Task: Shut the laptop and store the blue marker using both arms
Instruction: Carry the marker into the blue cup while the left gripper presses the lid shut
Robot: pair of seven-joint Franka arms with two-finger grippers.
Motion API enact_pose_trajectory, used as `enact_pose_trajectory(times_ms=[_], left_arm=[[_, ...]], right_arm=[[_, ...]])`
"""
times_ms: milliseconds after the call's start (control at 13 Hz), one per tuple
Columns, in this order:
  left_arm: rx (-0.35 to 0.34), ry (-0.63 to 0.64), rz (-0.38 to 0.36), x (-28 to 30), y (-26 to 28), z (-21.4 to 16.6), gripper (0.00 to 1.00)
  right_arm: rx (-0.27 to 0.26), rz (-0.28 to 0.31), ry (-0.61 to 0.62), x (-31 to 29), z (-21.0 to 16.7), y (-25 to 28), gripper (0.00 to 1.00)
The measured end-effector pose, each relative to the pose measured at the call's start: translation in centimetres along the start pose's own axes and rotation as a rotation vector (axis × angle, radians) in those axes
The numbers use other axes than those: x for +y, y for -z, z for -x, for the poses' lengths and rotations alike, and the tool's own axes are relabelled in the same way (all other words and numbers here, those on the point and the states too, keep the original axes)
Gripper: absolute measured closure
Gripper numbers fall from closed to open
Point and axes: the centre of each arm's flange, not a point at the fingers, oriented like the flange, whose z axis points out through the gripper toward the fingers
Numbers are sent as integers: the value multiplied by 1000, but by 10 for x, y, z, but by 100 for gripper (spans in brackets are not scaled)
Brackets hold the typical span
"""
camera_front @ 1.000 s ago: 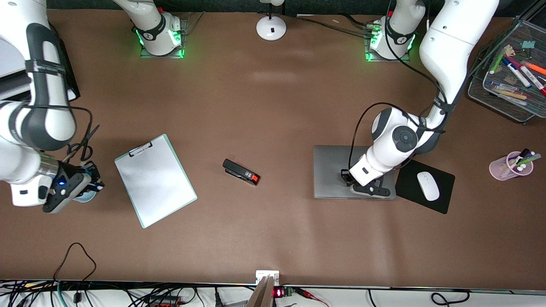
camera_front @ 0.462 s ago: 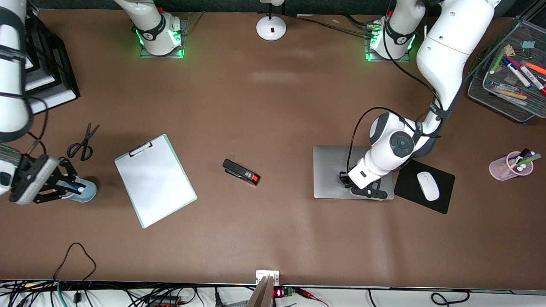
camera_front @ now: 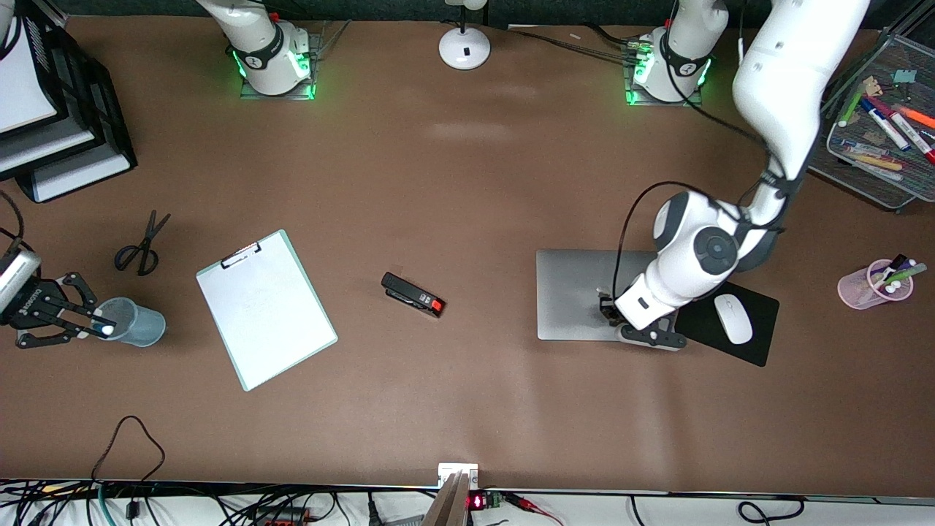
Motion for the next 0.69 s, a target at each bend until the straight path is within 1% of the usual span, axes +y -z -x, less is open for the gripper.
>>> enact_pose_trajectory(times_ms=[154,308,538,615,692], left_arm=[[-54,-12,-36,7,59,0,99],[-81,-11,-67,7,113,5,99],[-168,2,-109,5,179,17,97],[-196,5,-118,5,195,20,90],[-216,7,-125,5,209,24,80]], right_arm=[[103,3,29,-4,31,-4,81],[177,6,34,-8,64,-10,81],[229,1,22,-18,107,-12,81],[236,1,14,-21,118,-10,81],[240,4,7,-23,126,-9,81]])
